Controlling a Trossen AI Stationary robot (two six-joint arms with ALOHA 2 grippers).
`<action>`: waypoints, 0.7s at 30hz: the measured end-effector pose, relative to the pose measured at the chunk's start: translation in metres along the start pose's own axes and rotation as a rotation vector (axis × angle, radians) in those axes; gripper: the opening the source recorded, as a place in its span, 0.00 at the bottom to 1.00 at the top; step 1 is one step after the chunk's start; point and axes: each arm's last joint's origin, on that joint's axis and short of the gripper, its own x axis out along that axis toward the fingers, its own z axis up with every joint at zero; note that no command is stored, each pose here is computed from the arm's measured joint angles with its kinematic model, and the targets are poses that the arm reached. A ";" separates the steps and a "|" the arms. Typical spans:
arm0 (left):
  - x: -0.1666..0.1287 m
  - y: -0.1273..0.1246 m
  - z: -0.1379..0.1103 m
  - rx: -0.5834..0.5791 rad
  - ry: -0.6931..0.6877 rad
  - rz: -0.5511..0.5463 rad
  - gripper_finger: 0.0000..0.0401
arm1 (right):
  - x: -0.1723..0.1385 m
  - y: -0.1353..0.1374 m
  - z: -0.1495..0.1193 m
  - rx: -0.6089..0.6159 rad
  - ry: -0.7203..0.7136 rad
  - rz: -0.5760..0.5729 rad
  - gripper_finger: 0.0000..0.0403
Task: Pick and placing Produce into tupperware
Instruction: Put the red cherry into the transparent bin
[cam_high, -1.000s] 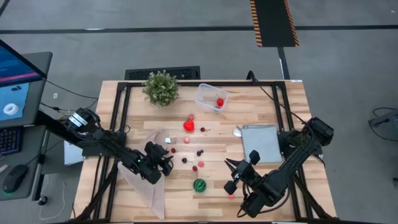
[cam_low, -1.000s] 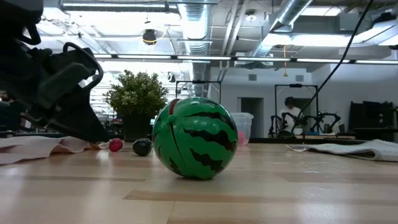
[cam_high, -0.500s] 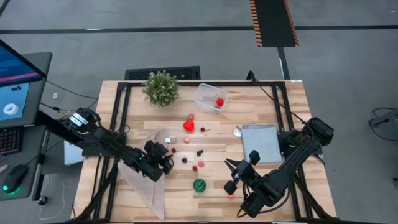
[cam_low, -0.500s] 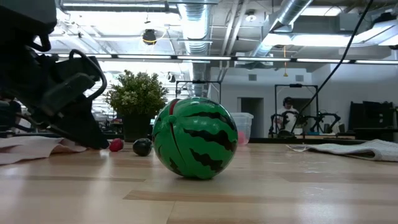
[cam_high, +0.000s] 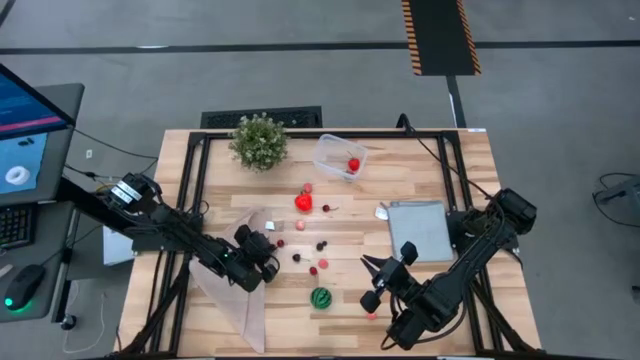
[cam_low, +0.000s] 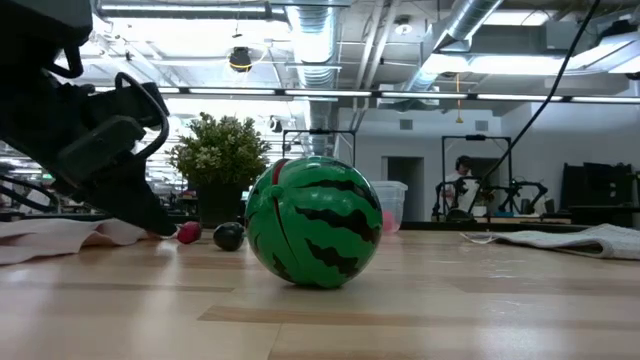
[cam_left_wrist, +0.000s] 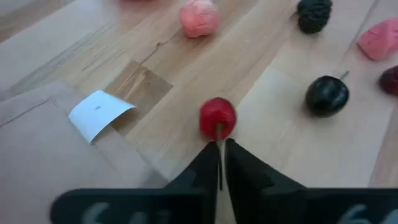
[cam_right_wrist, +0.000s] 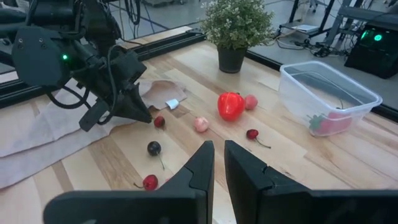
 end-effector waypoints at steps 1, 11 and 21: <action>0.000 -0.001 0.000 0.003 -0.004 -0.007 0.02 | 0.000 0.000 0.000 0.001 0.000 0.000 0.15; 0.003 -0.008 0.009 0.041 -0.058 -0.062 0.00 | 0.000 0.000 0.000 0.006 0.000 0.002 0.15; 0.020 -0.006 0.040 0.066 -0.136 -0.113 0.00 | 0.000 0.000 0.000 0.006 0.000 0.002 0.15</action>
